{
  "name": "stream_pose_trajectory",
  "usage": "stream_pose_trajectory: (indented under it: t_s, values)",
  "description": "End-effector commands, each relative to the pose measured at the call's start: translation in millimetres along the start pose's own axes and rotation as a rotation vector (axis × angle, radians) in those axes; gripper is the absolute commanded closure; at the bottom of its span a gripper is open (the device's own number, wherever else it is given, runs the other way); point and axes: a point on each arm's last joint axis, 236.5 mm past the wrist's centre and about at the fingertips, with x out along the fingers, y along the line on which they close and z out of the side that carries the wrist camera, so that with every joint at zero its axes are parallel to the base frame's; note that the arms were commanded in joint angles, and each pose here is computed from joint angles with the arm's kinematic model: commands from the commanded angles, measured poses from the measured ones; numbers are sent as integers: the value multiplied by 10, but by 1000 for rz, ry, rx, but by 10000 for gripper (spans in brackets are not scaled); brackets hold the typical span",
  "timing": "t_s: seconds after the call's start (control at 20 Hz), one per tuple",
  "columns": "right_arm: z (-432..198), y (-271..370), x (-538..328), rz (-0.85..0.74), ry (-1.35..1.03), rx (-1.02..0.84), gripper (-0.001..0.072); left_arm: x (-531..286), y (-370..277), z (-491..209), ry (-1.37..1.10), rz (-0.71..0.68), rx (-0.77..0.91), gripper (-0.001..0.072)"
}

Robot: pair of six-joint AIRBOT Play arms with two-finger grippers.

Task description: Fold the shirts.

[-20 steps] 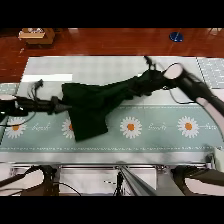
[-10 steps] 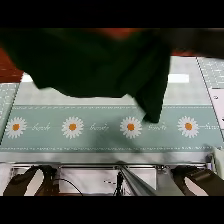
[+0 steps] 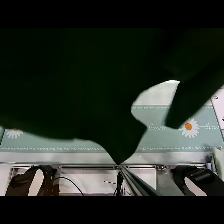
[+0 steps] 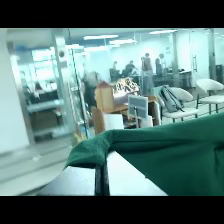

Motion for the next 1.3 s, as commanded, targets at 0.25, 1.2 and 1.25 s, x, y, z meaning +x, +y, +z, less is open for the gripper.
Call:
stream_pose_trajectory:
  t_s: [0.25,1.2,1.25]
  values:
    - [-569,142,-344,-15,288,59,680,-513,-101,-320,323,149,-22,687]
    - [-2561,-1720,581,-285,1161,-49,680,-659,533,-3023,1247,103,-563,687]
    - [-2748,-1877,778,-257,1192,-77,680,-592,626,-3233,1273,106,-605,687]
